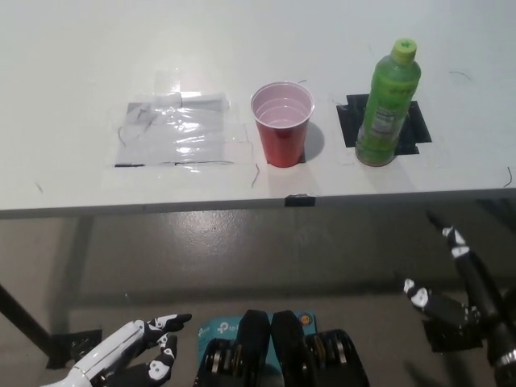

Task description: The robot uses its right hand to pick up a bottle kept in the middle of the desk and tilt it into a cup kept next to it to pour water out

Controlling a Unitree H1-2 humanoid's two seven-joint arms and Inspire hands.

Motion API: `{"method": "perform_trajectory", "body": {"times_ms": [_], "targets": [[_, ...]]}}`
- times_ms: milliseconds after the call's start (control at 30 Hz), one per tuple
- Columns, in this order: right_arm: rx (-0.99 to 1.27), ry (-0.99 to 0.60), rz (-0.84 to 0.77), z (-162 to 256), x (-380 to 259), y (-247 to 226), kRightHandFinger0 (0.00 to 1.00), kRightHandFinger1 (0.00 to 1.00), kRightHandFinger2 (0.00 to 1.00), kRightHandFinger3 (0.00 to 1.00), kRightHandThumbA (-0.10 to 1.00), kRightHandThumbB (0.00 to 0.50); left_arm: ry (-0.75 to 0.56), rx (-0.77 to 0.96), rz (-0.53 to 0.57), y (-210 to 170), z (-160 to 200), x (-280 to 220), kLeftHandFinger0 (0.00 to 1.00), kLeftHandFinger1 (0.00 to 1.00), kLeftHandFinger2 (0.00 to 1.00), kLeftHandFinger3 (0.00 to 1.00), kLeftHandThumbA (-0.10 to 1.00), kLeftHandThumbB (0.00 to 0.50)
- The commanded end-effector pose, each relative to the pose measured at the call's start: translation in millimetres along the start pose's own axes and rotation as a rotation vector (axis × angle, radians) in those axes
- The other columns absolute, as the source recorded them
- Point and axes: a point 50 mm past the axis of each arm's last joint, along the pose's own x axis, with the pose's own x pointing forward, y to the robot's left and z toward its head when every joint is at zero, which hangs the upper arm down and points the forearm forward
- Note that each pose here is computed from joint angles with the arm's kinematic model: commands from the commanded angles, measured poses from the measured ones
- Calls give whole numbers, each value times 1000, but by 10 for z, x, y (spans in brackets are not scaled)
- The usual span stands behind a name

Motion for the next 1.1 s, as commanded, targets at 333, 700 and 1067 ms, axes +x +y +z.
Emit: {"method": "perform_trajectory", "body": {"times_ms": [333, 700, 1067], "targets": [[143, -123, 130, 123, 96, 4, 459, 456, 588, 831, 452, 258, -22, 35, 12, 100, 61, -26, 1000, 1000, 1000, 1000, 920, 289], [138, -93, 154, 108, 85, 0, 435, 429, 552, 866, 530, 300, -11, 31, 15, 91, 42, -58, 1000, 1000, 1000, 1000, 910, 286], [119, -70, 171, 127, 76, -8, 447, 450, 584, 871, 527, 308, -17, 41, 11, 92, 57, -61, 1000, 1000, 1000, 1000, 903, 265]]}}
